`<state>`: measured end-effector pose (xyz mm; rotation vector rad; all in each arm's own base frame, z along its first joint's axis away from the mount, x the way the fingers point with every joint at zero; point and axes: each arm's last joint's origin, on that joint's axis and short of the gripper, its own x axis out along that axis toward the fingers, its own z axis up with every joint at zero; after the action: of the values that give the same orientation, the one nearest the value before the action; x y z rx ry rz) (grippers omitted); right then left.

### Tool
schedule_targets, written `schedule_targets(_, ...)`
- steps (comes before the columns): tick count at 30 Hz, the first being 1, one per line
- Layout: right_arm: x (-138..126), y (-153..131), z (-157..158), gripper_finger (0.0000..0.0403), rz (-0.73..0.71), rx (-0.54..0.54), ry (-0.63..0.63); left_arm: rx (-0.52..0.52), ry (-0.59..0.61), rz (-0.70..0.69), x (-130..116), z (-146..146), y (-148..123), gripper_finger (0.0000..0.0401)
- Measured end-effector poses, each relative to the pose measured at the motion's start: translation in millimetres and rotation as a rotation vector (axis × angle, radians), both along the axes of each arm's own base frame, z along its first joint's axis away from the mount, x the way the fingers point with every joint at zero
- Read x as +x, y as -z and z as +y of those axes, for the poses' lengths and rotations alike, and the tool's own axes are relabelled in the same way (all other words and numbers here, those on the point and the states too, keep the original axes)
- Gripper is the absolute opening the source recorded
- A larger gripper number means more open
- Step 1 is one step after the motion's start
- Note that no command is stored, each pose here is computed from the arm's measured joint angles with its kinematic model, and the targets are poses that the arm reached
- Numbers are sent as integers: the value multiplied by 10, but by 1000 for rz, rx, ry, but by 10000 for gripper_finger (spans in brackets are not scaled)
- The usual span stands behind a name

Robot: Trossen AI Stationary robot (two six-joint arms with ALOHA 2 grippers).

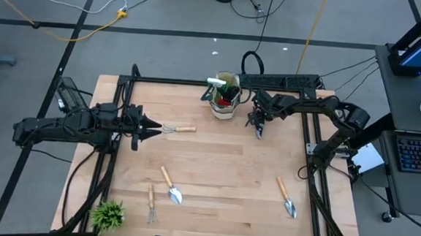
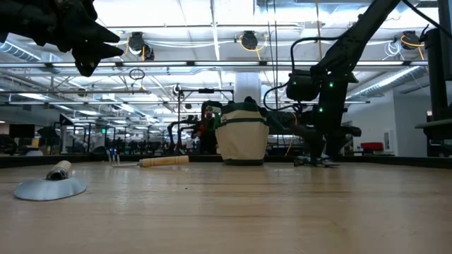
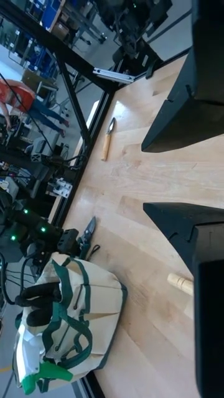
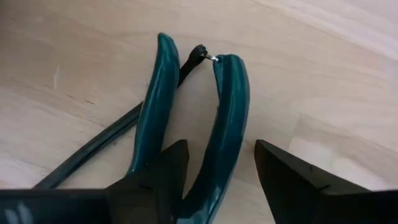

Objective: Pick & Place Garden tools in Gardening bag
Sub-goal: Put the green shears into the gardening bag

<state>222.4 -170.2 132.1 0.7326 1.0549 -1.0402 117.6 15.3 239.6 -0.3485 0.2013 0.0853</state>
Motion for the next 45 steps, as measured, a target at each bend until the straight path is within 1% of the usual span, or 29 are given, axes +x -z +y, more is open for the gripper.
schedule_targets(3,5,7,-2,151,-2,0,0,3,0,0,0,0,0,145)
schedule_targets(12,12,-4,-5,50,-13,-7,-4,5,1,0,-1,0,0,145)
schedule_targets(16,-20,-80,21,47,-20,-16,-14,5,1,0,0,0,0,145)
schedule_targets(20,-89,-281,70,47,-48,-38,-16,5,1,0,0,0,0,145)
schedule_targets(23,-166,-441,140,47,-76,-21,-28,5,1,0,-1,0,0,145)
schedule_targets(27,-233,-694,221,47,-210,-12,-64,6,1,0,-1,0,0,145)
schedule_targets(32,-291,-996,319,47,-427,-2,-135,6,2,0,-1,0,0,145)
schedule_targets(39,-240,-1336,386,47,-788,30,-339,6,1,0,-1,0,0,145)
schedule_targets(45,-141,-1511,372,47,-1004,21,-505,6,1,0,0,0,0,145)
